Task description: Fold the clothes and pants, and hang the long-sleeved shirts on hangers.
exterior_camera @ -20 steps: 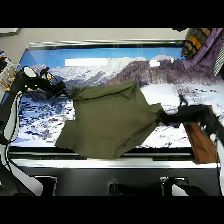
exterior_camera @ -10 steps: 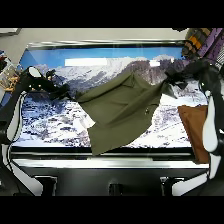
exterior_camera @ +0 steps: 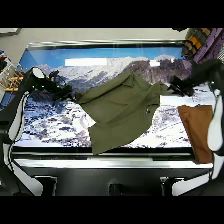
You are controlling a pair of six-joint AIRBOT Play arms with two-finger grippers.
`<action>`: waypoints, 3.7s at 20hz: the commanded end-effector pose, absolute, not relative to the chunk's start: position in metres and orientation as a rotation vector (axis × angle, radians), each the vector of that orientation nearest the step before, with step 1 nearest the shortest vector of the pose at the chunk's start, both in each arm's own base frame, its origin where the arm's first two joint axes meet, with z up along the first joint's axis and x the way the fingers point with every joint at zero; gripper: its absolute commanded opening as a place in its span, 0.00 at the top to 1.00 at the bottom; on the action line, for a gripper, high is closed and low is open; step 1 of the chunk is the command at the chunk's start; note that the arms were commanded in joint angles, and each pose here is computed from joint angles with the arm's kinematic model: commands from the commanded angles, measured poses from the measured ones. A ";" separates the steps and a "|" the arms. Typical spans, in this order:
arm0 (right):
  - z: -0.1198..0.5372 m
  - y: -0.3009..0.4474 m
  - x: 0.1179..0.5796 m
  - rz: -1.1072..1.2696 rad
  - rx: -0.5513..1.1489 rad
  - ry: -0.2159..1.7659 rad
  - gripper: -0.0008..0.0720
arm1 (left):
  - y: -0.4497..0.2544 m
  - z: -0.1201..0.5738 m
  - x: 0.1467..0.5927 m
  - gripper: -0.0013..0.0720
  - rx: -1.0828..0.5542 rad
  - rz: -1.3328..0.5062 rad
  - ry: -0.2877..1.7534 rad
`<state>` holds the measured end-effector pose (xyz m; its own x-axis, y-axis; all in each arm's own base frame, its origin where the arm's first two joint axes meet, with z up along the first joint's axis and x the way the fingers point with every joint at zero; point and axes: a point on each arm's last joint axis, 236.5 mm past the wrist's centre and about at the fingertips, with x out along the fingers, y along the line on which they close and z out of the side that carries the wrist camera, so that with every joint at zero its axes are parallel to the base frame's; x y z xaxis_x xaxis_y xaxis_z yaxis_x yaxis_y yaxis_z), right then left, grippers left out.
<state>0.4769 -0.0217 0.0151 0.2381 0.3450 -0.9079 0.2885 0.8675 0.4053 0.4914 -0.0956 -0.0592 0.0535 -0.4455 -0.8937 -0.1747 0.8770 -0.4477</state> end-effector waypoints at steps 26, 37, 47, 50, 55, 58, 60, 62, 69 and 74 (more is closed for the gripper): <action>-0.110 0.206 0.250 -0.011 0.851 1.484 0.37 | -0.094 -0.059 0.485 0.96 -0.498 -0.230 1.547; 0.031 0.205 0.318 0.229 0.709 1.097 0.95 | -0.091 0.030 0.502 0.97 -0.416 -0.309 1.339; 0.424 0.119 0.252 0.462 0.371 0.219 0.95 | -0.068 0.427 0.388 0.96 -0.351 -0.313 0.364; 0.492 0.095 0.201 0.430 0.387 0.027 0.95 | -0.066 0.500 0.319 0.97 -0.309 -0.307 0.130; 0.521 0.054 0.189 0.283 0.402 -0.070 0.95 | -0.037 0.537 0.277 0.97 -0.310 -0.181 -0.022; 0.493 0.035 0.227 0.151 0.413 0.031 0.95 | -0.030 0.511 0.304 0.97 -0.316 -0.150 0.049; 0.456 0.031 0.270 0.073 0.394 0.172 0.95 | -0.027 0.471 0.338 0.97 -0.344 -0.134 0.158; 0.404 0.034 0.322 0.007 0.358 0.348 0.95 | -0.024 0.419 0.378 0.97 -0.373 -0.113 0.292; 0.165 0.108 0.516 0.045 0.467 0.850 0.95 | -0.010 0.168 0.508 0.97 -0.540 0.031 0.822; 0.012 0.132 0.570 0.036 0.745 1.067 0.95 | -0.007 -0.009 0.546 0.97 -0.578 0.111 1.111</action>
<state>0.5447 0.1135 0.0940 0.5849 0.2741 -0.7634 0.2163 0.8544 0.4725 0.5364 -0.0075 0.0871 0.5873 -0.1839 -0.7882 -0.2892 0.8619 -0.4165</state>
